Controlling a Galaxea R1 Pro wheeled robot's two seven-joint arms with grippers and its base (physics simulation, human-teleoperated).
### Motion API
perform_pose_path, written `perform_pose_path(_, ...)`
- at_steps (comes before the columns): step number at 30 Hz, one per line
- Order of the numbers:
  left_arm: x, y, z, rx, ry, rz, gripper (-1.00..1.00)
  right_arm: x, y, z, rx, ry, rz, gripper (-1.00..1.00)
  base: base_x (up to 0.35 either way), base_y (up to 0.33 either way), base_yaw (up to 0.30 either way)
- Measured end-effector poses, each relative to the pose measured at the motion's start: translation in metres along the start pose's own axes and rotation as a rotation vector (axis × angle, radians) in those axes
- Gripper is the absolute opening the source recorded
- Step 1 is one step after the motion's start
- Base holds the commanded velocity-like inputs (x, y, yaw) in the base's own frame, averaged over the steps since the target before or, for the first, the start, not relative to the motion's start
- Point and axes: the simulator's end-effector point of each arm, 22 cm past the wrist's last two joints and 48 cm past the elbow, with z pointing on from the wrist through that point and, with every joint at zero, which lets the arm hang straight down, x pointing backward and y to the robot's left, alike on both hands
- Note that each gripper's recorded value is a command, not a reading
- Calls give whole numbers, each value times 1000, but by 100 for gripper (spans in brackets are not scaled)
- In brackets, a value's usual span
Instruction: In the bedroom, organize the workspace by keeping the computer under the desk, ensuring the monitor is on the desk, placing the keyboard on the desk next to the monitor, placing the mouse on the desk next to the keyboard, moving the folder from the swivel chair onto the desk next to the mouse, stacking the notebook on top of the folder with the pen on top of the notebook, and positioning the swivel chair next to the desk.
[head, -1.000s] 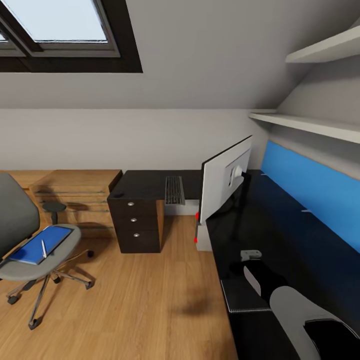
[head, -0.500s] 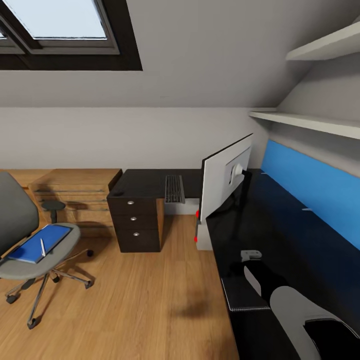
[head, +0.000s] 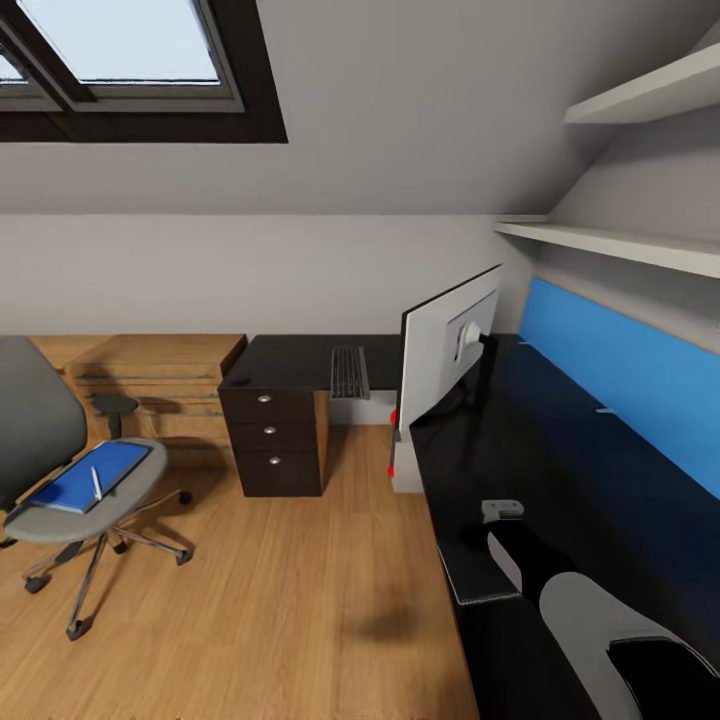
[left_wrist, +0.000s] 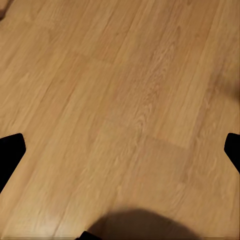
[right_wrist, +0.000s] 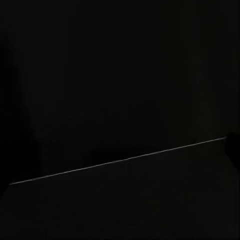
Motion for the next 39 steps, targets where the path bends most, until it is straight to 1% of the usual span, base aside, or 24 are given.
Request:
perform_pose_path(9, 0, 0, 0, 0, 0, 0, 100, 0, 1, 0, -2, -2, -3, 100, -30, 0, 0)
perform_pose_path(15, 0, 0, 0, 0, 0, 0, 100, 0, 1, 0, -1, -2, -6, 100, -176, 0, 0)
perform_pose_path(22, 0, 0, 0, 0, 0, 1, 100, 0, 1, 0, -2, -2, -5, 100, -235, 0, 0)
perform_pose_path(39, 1, 0, 0, 0, 1, 3, 100, -1, -1, 0, 7, -3, -6, 100, -310, 0, 0)
